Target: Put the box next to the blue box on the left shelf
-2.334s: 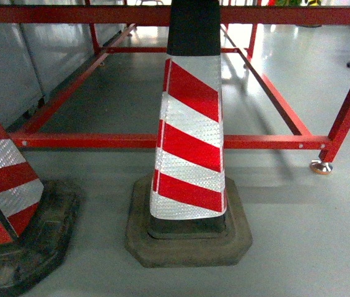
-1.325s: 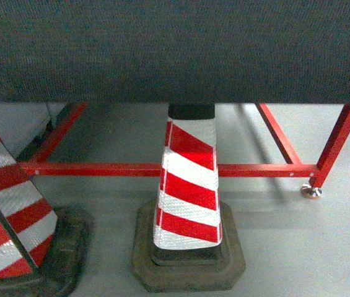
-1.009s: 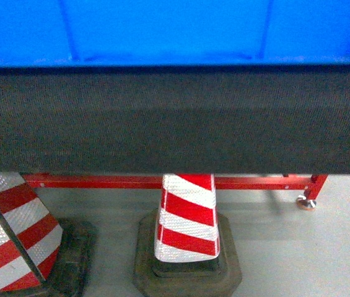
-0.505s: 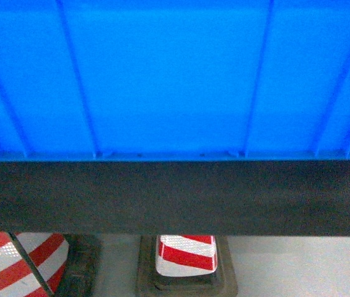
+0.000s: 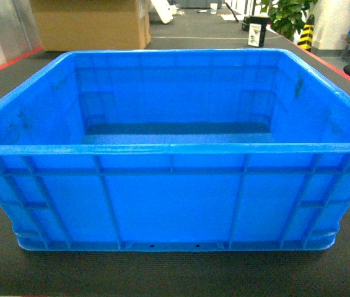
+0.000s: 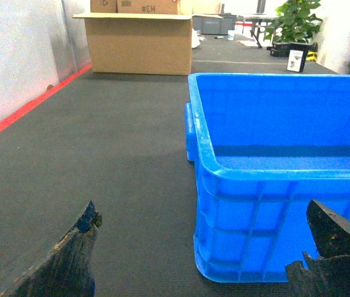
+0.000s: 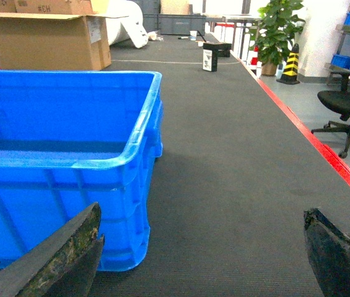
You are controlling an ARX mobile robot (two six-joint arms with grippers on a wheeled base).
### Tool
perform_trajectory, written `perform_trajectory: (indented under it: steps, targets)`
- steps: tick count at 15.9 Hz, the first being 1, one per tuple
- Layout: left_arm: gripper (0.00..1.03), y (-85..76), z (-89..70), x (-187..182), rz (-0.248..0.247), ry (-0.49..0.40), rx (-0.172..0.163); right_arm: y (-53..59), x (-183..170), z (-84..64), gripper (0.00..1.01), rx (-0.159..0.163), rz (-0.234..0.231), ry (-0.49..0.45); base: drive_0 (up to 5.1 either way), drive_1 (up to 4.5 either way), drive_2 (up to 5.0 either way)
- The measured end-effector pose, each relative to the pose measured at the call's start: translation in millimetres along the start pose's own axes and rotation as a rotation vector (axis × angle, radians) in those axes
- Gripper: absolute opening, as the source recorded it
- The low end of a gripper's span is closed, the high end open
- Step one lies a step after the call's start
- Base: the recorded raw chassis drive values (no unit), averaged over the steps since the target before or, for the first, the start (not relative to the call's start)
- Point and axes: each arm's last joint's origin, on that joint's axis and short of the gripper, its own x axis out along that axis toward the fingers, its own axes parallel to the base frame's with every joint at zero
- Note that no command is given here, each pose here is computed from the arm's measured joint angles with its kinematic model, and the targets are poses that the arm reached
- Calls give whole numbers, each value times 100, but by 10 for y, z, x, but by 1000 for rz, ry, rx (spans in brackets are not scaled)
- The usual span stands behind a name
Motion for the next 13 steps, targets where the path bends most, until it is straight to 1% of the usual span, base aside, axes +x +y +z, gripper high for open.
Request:
perform_trajectory:
  steps: [13]
  targets:
    - [98, 0, -3, 0, -1, 3, 0, 0, 0, -3, 98, 0, 1, 3, 0, 0, 0]
